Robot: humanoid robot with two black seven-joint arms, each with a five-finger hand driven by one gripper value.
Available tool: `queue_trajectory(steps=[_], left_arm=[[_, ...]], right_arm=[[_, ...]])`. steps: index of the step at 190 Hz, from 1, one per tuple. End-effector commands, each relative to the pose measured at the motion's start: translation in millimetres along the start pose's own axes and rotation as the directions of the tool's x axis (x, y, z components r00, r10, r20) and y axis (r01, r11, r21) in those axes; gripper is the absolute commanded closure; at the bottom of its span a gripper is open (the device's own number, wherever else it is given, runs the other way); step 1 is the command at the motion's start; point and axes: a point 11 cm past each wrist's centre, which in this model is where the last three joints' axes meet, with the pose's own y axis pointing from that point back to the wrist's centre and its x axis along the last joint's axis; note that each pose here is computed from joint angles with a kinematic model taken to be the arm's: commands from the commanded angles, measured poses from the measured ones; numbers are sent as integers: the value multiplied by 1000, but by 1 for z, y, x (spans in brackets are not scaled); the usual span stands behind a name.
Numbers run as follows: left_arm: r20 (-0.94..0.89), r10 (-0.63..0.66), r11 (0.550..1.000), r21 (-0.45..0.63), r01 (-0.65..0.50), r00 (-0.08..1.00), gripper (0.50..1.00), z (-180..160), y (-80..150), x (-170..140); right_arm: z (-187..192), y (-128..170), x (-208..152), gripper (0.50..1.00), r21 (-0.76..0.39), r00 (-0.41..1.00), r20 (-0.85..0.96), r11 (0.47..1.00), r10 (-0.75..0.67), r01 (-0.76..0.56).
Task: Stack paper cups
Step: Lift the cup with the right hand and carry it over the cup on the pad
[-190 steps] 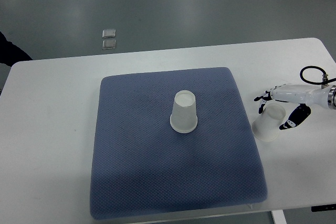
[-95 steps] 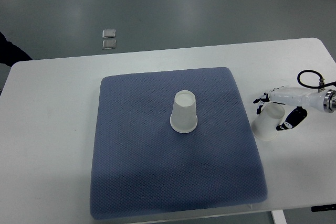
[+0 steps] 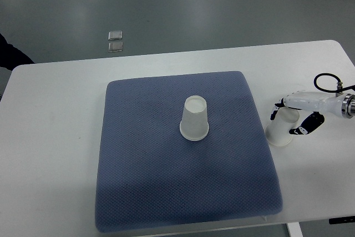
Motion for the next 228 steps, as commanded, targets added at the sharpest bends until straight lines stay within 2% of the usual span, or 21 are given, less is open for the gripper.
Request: queue_trajectory(steps=[1, 39, 78, 132, 160, 199, 228], left_arm=[[0, 0, 1000, 0, 0, 1000, 500, 0, 0, 0], [0, 0, 1000, 0, 0, 1000, 500, 0, 0, 0], [0, 0, 1000, 2, 0, 1000, 500, 0, 0, 0], [0, 0, 1000, 0, 0, 1000, 500, 0, 0, 0], [0, 0, 1000, 0, 0, 1000, 500, 0, 0, 0], [0, 0, 1000, 0, 0, 1000, 500, 0, 0, 0], [0, 0, 1000, 0, 0, 1000, 500, 0, 0, 0]], right_arm=[[2, 3, 6, 777, -5, 1000, -3, 1000, 11, -11], [6, 12, 40, 777, -23, 998, -35, 998, 51, -52], [-12, 14, 94, 777, 14, 994, -82, 997, 78, -77], [-83, 1, 154, 777, 167, 985, -165, 985, 56, -29], [-119, -4, 183, 775, 242, 987, -152, 970, 59, -21], [-153, -14, 192, 775, 317, 986, -163, 948, 29, 25], [-170, -29, 181, 775, 356, 986, -164, 932, -7, 66]])
